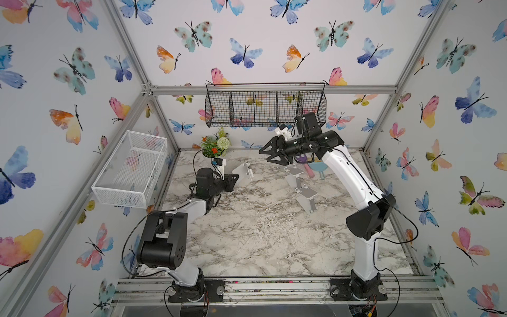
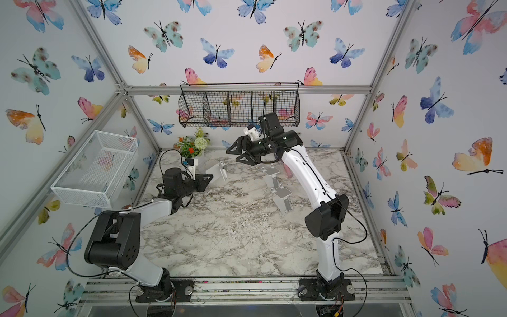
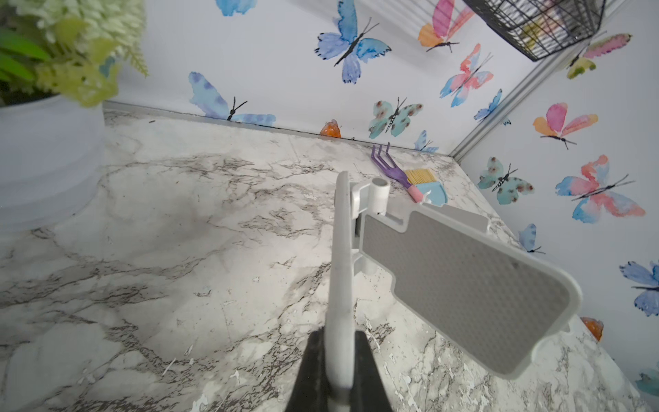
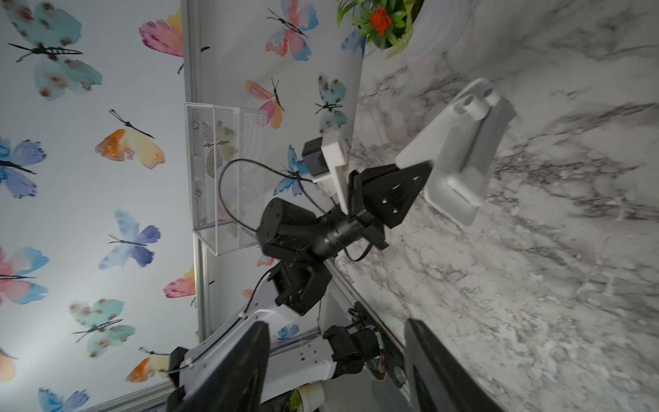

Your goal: Open the phone stand

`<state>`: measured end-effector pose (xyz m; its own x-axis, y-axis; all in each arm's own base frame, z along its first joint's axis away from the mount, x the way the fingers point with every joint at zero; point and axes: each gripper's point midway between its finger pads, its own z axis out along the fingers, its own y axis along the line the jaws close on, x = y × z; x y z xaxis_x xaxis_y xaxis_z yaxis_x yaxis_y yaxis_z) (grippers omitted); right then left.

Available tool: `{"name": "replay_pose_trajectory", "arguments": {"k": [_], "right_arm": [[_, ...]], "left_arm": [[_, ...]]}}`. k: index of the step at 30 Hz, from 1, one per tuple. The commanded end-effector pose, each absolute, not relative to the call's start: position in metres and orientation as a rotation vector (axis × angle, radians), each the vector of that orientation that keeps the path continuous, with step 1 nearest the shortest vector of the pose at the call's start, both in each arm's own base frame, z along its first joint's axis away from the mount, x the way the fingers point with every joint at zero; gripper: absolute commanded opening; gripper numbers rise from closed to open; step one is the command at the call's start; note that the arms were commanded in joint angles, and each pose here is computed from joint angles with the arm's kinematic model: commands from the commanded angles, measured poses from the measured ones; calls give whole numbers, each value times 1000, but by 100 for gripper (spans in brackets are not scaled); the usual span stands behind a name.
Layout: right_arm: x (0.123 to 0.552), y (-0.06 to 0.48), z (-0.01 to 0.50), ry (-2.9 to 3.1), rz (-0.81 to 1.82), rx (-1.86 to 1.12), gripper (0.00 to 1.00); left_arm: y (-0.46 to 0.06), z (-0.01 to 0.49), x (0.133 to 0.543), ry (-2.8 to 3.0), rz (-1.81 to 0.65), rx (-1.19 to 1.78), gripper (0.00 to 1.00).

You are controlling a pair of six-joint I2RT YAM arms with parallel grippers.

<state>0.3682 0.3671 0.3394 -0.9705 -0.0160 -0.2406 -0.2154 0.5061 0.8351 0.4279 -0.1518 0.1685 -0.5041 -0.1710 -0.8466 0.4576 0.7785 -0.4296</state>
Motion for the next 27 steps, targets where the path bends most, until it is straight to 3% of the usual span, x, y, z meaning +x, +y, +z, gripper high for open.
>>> {"name": "replay_pose_trajectory", "arguments": {"k": [1, 11, 21, 27], "right_arm": [[369, 335, 295, 2665, 1099, -285, 74], [379, 319, 264, 2679, 744, -354, 74], [367, 334, 239, 2708, 596, -442, 51], [356, 342, 220, 2740, 550, -504, 45]], "left_arm": [[-160, 173, 409, 1963, -665, 338, 0], [-180, 180, 379, 1923, -348, 490, 0], [-211, 186, 374, 1911, -285, 569, 0], [-227, 195, 377, 1892, -295, 595, 0]]}}
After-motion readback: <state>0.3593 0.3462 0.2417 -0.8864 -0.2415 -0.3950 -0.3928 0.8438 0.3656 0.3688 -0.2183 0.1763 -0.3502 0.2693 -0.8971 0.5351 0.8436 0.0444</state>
